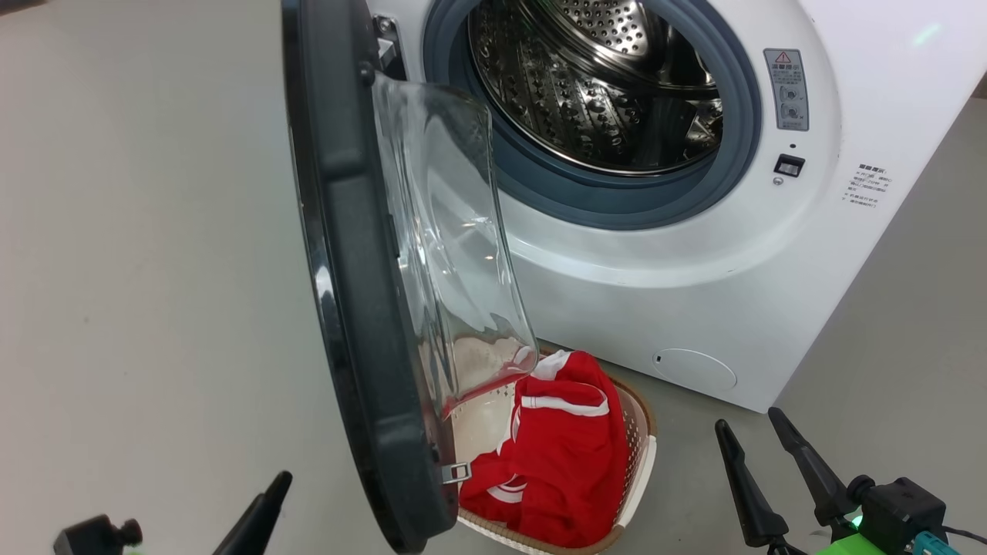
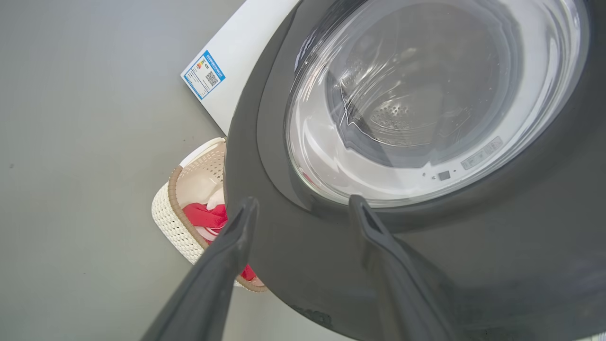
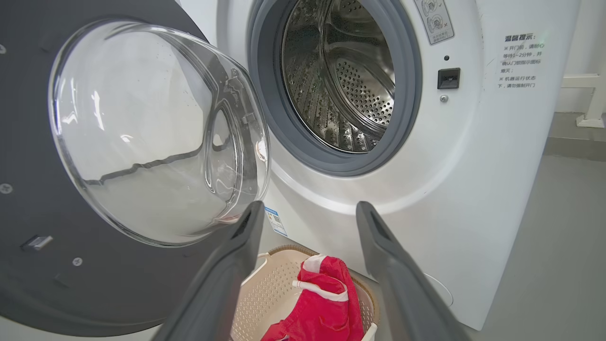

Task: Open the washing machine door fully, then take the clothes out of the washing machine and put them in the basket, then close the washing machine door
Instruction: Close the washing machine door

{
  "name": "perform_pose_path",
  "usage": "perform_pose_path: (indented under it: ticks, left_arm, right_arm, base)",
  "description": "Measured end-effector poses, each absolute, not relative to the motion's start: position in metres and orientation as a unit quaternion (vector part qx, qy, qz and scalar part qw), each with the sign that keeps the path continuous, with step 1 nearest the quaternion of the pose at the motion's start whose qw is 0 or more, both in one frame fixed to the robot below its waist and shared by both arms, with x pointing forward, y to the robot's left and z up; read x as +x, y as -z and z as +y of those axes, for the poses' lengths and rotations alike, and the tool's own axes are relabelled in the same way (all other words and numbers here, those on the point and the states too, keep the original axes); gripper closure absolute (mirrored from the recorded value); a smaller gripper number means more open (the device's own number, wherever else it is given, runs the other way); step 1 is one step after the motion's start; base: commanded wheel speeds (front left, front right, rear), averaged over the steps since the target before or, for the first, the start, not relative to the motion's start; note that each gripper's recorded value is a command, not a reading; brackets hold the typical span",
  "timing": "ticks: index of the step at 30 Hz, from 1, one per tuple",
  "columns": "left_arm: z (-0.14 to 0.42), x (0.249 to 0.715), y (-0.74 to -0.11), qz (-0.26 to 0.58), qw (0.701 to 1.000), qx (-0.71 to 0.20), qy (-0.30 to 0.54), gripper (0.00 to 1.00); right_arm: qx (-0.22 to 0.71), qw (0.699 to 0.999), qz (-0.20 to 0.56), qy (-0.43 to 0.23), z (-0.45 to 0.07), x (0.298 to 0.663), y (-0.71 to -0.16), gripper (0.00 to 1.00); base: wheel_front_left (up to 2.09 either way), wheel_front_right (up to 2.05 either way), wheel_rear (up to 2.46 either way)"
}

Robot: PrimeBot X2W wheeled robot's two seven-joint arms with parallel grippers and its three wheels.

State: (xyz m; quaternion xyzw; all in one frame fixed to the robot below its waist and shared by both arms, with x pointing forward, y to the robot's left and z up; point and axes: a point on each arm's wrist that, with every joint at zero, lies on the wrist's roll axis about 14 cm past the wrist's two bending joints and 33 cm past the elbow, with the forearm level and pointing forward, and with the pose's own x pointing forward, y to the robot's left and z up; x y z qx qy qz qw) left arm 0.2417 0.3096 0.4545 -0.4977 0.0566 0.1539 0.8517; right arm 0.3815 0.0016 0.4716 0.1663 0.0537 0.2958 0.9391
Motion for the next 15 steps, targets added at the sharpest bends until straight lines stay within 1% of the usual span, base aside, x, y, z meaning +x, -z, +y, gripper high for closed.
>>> perform_pose_path:
  ticks: [4,15]
  left_arm:
    - [0.308,0.238,-0.446,0.056,0.860,-0.478,-0.169,0.00]
    - [0.306,0.224,-0.424,0.060,0.900,-0.386,-0.194,0.00]
  right_arm:
    - [0.166,0.939,0.055,-0.297,0.002,0.381,-0.471,0.00]
    - [0.165,0.938,0.053,-0.299,0.004,0.379,-0.473,0.00]
  base:
    - [0.00,0.00,0.00]
    - [0.00,0.00,0.00]
